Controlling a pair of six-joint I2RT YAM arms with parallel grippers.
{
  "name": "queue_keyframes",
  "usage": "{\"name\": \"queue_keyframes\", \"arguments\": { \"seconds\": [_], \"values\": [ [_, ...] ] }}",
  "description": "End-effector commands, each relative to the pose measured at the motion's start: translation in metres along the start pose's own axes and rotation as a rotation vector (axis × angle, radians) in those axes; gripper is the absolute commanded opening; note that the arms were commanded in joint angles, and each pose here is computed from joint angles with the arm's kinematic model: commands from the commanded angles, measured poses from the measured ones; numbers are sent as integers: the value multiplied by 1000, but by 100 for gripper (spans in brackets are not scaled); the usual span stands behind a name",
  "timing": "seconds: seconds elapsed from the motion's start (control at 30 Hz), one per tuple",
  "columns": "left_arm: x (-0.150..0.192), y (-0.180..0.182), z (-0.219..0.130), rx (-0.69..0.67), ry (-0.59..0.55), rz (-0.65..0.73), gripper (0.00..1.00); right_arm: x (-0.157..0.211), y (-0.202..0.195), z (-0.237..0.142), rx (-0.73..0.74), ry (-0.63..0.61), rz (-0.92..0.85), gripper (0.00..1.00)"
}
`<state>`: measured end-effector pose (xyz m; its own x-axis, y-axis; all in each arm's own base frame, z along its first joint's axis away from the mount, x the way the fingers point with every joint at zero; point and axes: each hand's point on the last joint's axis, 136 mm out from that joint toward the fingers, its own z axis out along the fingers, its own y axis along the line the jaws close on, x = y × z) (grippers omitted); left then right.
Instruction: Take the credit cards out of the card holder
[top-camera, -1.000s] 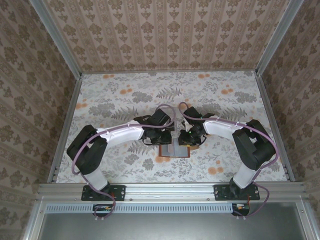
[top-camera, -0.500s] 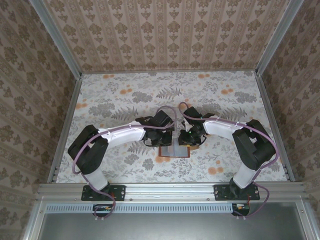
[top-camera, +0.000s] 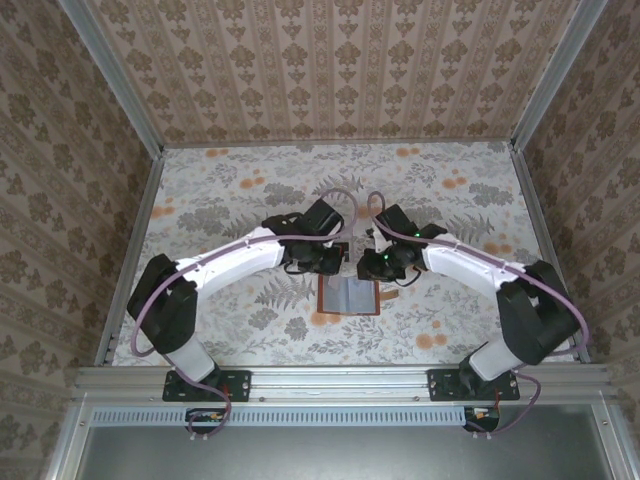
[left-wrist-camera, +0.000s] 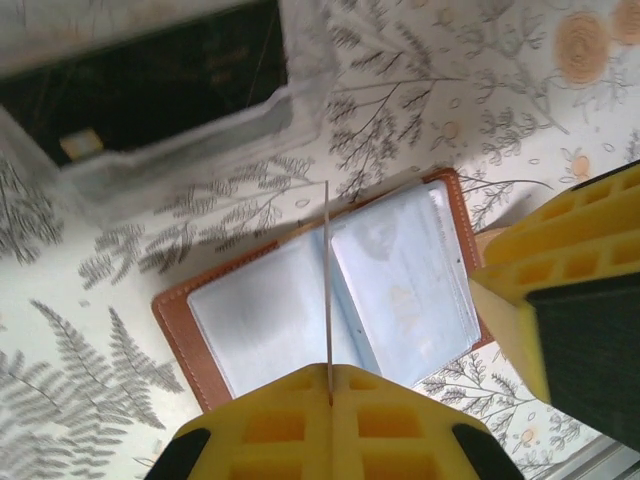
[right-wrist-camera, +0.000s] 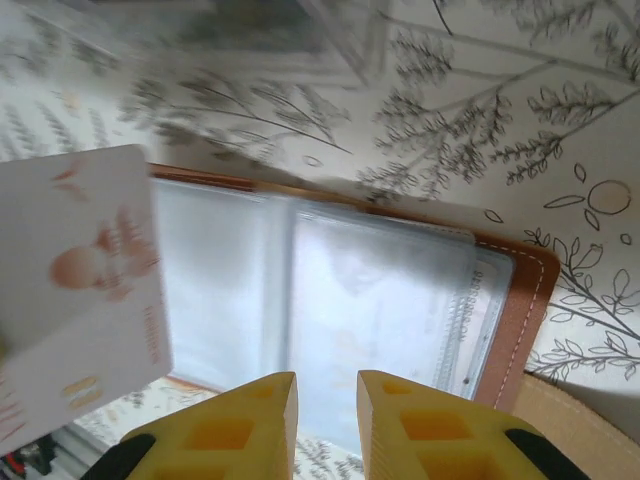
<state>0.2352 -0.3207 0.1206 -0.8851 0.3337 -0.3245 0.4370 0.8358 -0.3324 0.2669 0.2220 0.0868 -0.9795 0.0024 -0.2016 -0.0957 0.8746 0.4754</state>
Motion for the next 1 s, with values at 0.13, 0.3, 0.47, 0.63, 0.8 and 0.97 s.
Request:
{"name": "queue_keyframes", "arguments": {
  "seconds": [0.13, 0.3, 0.47, 0.63, 0.8, 0.97],
  "values": [
    [-18, -19, -22, 67, 63, 646, 0, 2, -14, -27, 62, -31, 33, 25],
    [-19, -20, -24, 74, 184, 986, 0, 4, -22, -39, 77, -60, 46, 25],
    [-34, -14, -25, 76, 217, 1177, 0, 7, -30, -51, 102, -84, 60, 25],
    [-55, 0, -21, 61, 226, 1240, 0, 14, -41, -61, 125, -97, 78, 25],
    [-69, 19, -14, 14, 248, 1281, 0, 19, -49, -68, 134, -103, 95, 25],
    [-84, 37, -7, -41, 261, 1285, 0, 19, -53, -69, 136, -101, 106, 25]
  ]
}}
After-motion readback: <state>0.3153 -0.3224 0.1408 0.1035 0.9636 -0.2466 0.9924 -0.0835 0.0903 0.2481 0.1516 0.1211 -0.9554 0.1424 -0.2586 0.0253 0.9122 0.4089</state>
